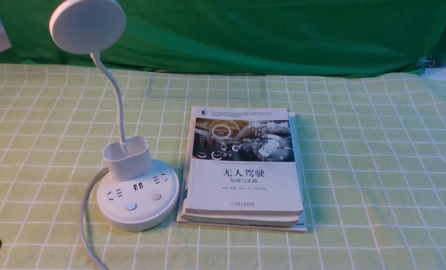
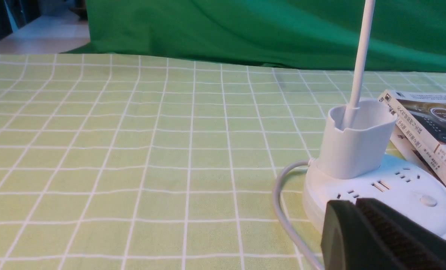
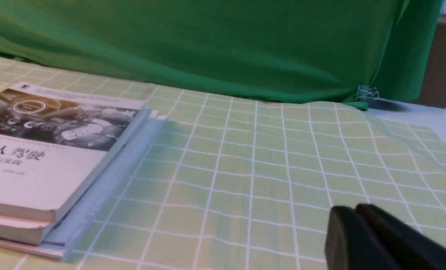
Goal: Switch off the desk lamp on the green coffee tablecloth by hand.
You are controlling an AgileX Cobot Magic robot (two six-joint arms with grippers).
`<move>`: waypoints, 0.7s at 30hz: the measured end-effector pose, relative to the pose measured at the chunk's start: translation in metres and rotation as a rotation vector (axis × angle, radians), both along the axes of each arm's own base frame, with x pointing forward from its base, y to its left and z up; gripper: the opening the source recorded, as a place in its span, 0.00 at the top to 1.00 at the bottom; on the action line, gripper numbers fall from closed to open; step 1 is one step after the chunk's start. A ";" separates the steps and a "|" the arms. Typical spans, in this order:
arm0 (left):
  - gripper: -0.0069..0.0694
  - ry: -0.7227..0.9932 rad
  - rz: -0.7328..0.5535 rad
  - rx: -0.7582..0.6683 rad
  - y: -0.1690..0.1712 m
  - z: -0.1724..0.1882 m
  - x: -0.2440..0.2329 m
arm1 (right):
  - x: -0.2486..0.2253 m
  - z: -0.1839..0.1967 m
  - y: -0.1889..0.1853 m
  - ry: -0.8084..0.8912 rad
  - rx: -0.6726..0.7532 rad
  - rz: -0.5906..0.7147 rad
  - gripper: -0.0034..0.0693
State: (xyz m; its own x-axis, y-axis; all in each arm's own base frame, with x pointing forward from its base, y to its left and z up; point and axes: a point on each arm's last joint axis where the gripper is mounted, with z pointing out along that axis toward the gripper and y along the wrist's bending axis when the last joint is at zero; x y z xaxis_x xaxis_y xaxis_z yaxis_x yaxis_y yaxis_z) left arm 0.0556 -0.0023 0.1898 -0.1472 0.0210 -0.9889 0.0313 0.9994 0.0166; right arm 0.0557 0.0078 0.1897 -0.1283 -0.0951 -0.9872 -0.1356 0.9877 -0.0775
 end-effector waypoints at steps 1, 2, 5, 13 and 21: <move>0.90 0.000 0.000 0.000 0.000 0.000 0.000 | 0.000 0.000 0.000 0.000 0.000 0.000 0.91; 0.90 0.000 0.000 0.000 0.000 0.000 0.000 | 0.000 0.000 0.000 0.000 0.000 0.000 0.91; 0.90 0.000 0.000 0.000 0.000 0.000 0.000 | 0.000 0.000 0.000 0.000 0.000 0.000 0.91; 0.90 0.000 0.000 0.000 0.000 0.000 0.000 | 0.000 0.000 0.000 0.000 0.000 0.000 0.91; 0.90 0.002 0.000 0.001 0.000 0.000 0.000 | 0.000 0.000 0.000 0.000 0.000 0.000 0.91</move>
